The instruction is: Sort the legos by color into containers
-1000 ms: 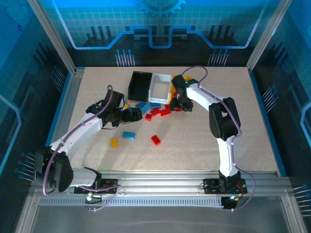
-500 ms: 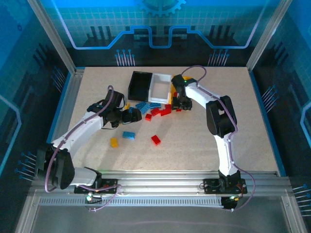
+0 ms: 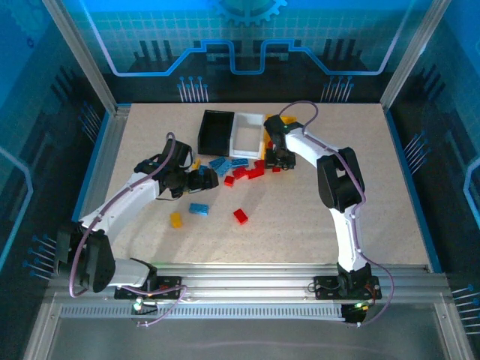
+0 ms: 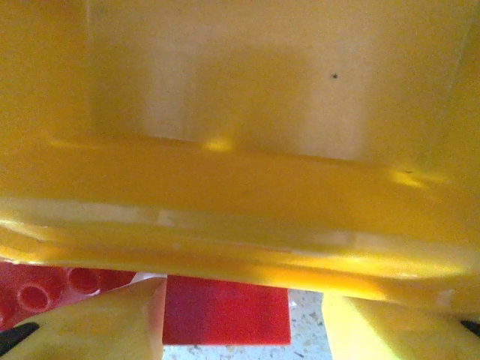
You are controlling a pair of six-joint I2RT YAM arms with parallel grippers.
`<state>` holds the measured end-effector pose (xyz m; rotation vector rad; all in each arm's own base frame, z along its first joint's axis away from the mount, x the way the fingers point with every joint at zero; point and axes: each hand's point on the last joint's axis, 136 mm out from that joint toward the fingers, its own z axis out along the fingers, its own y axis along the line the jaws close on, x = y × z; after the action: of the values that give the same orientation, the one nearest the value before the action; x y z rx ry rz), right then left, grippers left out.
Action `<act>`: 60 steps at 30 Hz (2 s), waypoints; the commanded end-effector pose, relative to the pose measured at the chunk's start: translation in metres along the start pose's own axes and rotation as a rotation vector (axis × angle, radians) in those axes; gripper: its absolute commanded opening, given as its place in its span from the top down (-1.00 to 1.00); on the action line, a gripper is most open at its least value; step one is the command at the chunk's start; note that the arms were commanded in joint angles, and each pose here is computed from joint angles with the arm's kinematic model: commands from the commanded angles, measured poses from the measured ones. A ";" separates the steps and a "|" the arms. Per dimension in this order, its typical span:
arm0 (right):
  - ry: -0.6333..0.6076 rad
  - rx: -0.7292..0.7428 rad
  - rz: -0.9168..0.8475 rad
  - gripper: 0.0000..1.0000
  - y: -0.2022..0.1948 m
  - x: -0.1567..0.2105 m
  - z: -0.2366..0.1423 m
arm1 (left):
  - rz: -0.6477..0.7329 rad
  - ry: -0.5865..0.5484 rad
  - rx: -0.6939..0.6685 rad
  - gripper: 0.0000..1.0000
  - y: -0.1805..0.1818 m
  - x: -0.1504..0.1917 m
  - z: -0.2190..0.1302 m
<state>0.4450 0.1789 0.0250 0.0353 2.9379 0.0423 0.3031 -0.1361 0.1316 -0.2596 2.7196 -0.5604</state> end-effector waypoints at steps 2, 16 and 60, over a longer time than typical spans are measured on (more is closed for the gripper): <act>-0.017 0.018 -0.004 -0.10 -0.001 -0.005 0.017 | 0.015 0.022 0.008 -0.98 0.000 0.005 -0.006; -0.029 0.020 0.003 0.41 -0.010 0.011 -0.010 | 0.005 0.017 0.022 -0.98 -0.002 0.002 -0.001; -0.009 -0.218 0.195 0.20 -0.006 -0.079 -0.040 | -0.118 0.134 -0.164 -0.98 0.050 0.017 0.003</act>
<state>0.5134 0.1711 0.0702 0.2705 2.8966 0.3574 0.2832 -0.1056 0.1033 -0.4112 2.8746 -0.4425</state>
